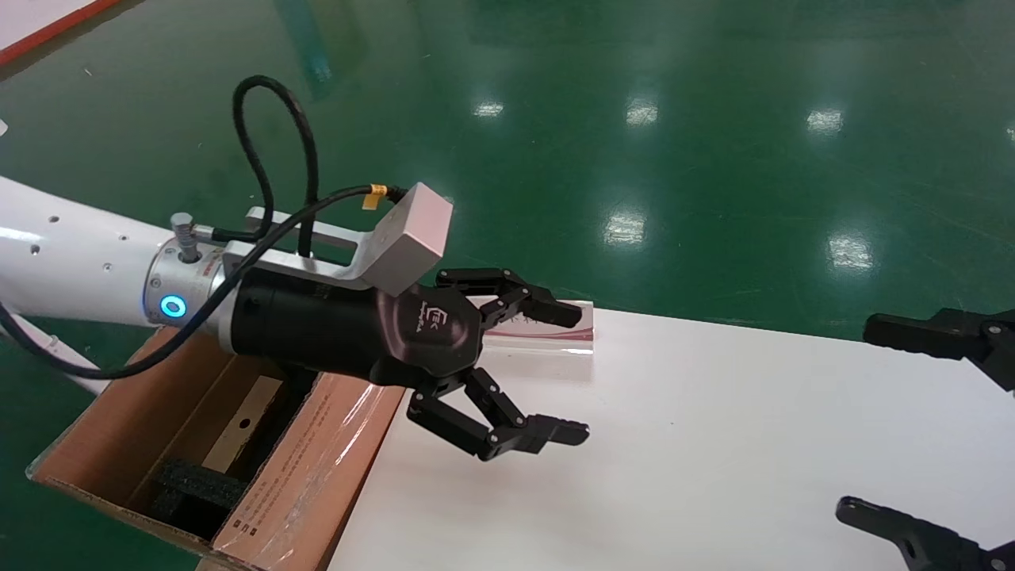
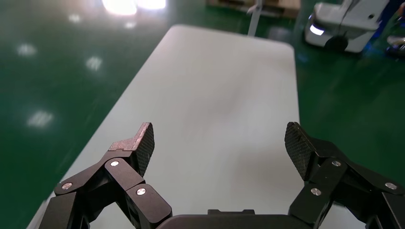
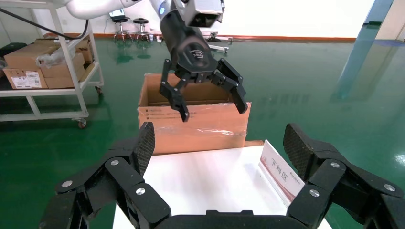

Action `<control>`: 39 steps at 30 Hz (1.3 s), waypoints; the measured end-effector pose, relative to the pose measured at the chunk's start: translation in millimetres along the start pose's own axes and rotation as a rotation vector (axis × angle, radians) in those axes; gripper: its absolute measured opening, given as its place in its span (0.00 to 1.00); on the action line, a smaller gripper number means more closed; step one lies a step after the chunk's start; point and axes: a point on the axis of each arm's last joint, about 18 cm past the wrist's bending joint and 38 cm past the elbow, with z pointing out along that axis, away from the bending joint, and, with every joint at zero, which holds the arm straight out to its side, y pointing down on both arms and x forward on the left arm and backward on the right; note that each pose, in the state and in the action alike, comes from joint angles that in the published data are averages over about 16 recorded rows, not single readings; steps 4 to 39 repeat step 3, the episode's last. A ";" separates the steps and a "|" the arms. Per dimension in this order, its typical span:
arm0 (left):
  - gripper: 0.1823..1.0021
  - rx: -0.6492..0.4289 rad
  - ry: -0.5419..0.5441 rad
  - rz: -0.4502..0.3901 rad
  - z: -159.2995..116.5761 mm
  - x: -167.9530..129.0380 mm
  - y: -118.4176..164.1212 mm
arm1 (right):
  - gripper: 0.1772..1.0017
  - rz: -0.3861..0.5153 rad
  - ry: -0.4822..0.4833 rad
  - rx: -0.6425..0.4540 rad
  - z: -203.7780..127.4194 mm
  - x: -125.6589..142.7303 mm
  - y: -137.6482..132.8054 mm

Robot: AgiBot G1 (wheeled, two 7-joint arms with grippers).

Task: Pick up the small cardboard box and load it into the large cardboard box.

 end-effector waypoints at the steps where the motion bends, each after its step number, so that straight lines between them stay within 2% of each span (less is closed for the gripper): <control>1: 1.00 0.008 0.003 0.003 0.3 1.1 -0.2 | 1.00 0.000 0.000 0.000 0.0 0.0 0.0; 39: 1.00 0.024 0.008 0.009 0.7 3.1 -0.5 | 1.00 0.000 0.000 0.000 0.0 0.0 0.0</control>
